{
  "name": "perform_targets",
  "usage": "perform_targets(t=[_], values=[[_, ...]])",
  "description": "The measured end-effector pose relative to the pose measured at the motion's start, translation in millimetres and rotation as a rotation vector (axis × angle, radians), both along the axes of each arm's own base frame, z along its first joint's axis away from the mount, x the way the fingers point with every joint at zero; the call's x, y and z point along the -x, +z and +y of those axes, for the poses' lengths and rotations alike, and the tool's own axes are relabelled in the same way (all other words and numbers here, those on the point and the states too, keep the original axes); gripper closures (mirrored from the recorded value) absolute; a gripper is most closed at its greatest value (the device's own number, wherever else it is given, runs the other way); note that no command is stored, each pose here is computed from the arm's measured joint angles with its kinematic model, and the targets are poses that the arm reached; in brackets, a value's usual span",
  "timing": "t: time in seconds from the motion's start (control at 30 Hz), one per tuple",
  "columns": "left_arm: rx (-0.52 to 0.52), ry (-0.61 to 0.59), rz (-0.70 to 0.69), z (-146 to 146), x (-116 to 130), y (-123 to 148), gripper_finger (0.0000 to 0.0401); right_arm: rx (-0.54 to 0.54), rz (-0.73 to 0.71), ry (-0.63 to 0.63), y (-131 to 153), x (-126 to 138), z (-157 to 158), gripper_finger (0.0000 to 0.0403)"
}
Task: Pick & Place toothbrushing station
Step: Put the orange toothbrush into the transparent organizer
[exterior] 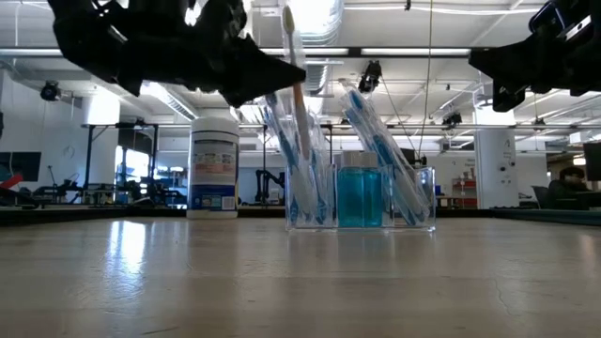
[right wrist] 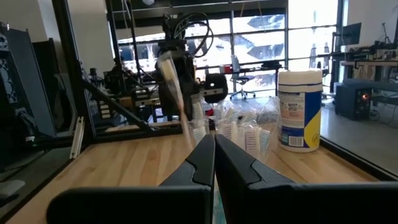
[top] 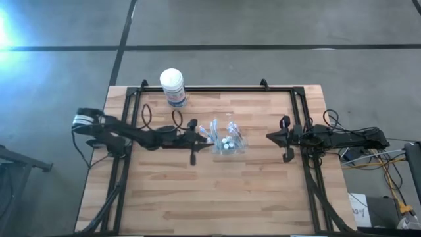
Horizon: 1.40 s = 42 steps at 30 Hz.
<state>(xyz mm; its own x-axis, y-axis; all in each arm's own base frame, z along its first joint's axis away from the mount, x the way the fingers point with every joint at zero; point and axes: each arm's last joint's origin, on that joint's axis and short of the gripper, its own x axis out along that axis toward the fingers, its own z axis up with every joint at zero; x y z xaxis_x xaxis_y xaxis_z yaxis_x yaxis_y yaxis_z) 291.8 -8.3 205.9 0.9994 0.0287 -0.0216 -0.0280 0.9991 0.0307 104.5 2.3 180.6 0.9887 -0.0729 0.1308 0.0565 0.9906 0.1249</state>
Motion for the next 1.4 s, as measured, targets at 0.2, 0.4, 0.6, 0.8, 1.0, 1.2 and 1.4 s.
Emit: perform_targets(t=[0.2, 0.4, 0.6, 0.8, 1.0, 1.2, 1.4], values=[[-0.003, 0.021, -0.001, 3, -10, 1, 0.0376, 0.0, 0.022, 0.0, -2, 0, 0, 0.0394], [0.029, 0.097, 0.027, 7, -13, -10, 0.0377, 0.003, 0.021, 0.001, -2, 0, 0, 0.0394], [0.055, 0.102, 0.053, 7, -16, -20, 0.0376, 0.004, 0.021, 0.002, -2, 0, 0, 0.0394], [0.074, 0.111, 0.067, 8, -20, -30, 0.0375, 0.004, 0.018, 0.002, -2, 0, 0, 0.0394], [0.103, 0.12, 0.086, 8, -23, -42, 0.0375, 0.002, 0.014, 0.002, -1, 0, 0, 0.0394], [0.123, 0.133, 0.116, 8, -26, -56, 0.0374, 0.0, 0.014, 0.002, -1, 0, 0, 0.0394], [0.126, 0.133, 0.122, 9, -29, -63, 0.0374, -0.003, 0.014, 0.002, -1, 0, 0, 0.0394]])
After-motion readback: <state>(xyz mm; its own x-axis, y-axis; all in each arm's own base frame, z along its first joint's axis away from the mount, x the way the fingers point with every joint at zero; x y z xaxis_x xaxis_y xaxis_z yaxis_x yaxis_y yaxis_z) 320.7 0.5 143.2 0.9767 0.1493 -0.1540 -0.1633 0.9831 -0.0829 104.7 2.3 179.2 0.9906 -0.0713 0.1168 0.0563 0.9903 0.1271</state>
